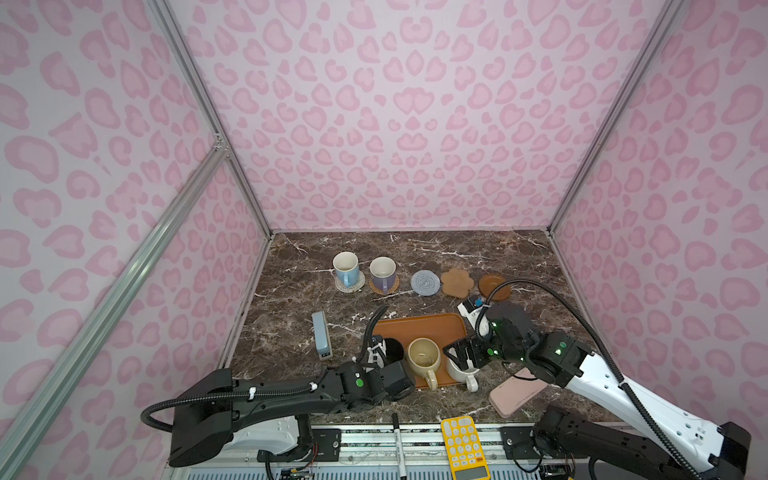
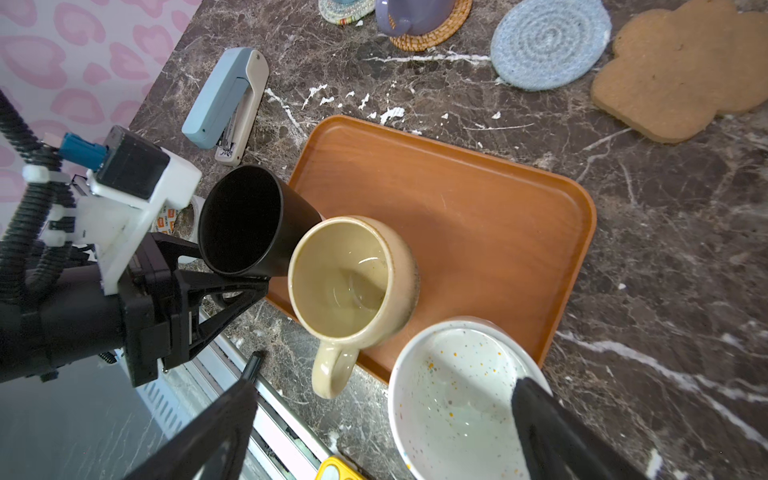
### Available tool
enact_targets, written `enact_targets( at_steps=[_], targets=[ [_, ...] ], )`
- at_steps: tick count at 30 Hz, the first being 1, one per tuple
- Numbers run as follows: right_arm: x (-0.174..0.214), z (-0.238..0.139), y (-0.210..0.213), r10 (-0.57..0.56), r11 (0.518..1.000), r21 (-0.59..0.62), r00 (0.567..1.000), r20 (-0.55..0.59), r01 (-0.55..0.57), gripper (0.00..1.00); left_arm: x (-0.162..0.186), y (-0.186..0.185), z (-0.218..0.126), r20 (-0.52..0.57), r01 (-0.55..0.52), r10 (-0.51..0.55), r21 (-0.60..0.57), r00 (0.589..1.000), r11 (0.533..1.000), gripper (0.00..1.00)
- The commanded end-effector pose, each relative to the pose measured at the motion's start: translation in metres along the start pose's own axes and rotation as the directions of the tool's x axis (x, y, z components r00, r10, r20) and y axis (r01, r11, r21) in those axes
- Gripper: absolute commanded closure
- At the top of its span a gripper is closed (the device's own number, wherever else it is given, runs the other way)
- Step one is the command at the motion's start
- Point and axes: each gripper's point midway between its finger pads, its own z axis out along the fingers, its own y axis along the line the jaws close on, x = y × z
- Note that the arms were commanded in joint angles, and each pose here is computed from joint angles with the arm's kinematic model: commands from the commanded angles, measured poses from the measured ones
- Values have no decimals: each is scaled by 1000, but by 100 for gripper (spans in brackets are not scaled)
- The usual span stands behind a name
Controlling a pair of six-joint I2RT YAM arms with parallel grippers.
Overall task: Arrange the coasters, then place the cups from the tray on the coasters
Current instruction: 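Lower the left gripper into the black mug while the right nears the cream mug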
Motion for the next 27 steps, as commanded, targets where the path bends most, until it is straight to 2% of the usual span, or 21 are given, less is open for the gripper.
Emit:
enact_targets(
  at_steps=[1, 4, 8, 14, 16, 22, 27],
  targets=[
    [-4, 2, -1, 7, 1000, 9, 1000, 23, -7, 3, -9, -1, 0, 41, -13, 14, -30, 999, 999, 59],
    [-5, 2, -2, 6, 1000, 17, 1000, 25, -6, 3, -8, 0, 2, 35, -28, 30, -59, 999, 998, 62],
    [-5, 2, -2, 9, 1000, 18, 1000, 27, -9, 4, -10, 1, 1, 37, -34, 36, -70, 999, 997, 75],
    [-3, 2, -5, 25, 999, 27, 999, 37, -26, 5, -16, 1, -7, 55, -42, 46, -67, 997, 997, 88],
    [-2, 3, -4, 33, 999, 24, 999, 40, -34, 5, -19, 1, -10, 61, -47, 51, -70, 997, 996, 95],
    [-1, 6, 6, 39, 999, -16, 998, 55, -38, 8, -19, -8, -17, 41, -62, 63, -19, 997, 998, 97],
    [-1, 16, 22, 39, 998, -54, 997, 61, -36, 8, -37, -14, -37, 89, -77, 77, -7, 993, 997, 97]
  ],
)
